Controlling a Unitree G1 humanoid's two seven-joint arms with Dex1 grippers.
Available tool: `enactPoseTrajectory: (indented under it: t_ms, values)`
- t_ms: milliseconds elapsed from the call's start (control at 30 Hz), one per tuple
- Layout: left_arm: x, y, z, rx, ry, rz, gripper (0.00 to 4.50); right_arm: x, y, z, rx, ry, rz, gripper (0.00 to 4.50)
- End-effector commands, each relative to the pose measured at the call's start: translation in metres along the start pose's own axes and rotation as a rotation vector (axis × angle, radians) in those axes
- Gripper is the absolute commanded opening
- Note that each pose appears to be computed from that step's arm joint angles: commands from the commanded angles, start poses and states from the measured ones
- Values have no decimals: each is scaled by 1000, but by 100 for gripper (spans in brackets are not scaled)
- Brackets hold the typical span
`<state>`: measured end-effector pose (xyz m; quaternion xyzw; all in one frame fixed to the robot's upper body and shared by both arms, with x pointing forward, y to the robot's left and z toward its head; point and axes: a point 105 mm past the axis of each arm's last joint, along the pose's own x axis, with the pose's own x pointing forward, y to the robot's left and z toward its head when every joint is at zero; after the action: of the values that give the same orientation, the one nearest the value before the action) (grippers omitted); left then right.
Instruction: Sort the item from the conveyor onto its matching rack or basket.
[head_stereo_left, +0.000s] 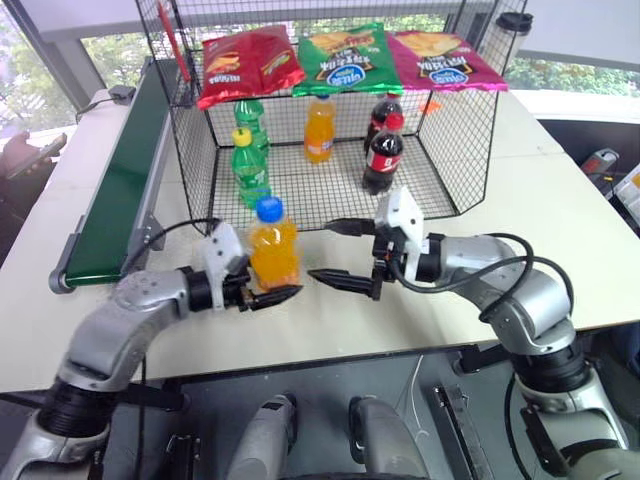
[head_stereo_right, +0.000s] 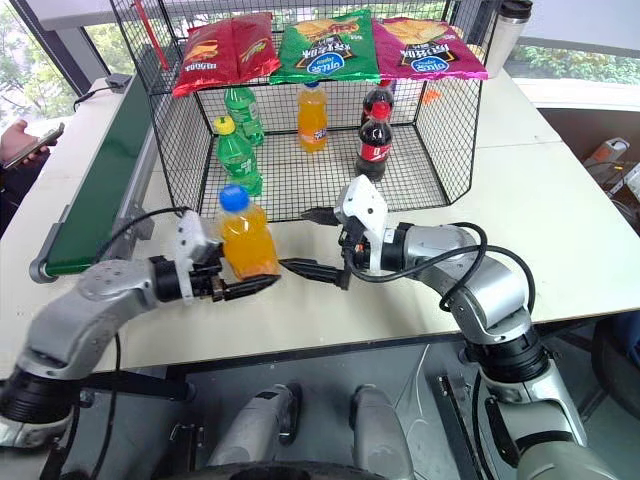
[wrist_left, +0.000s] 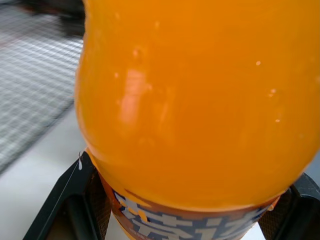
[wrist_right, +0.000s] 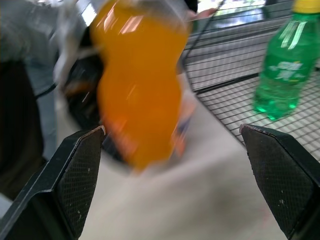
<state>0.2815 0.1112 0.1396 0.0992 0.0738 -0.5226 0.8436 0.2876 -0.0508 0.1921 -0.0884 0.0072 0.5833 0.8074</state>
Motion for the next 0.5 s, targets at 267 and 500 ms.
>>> enactPoseTrajectory:
  t_ms: [267, 500]
  values:
    - [32, -1, 5, 105, -47, -109, 301, 10, -9, 11, -1, -65, -44, 450]
    - [42, -1, 10, 105, -71, -126, 301, 16, -2, 14, 5, -79, -14, 450]
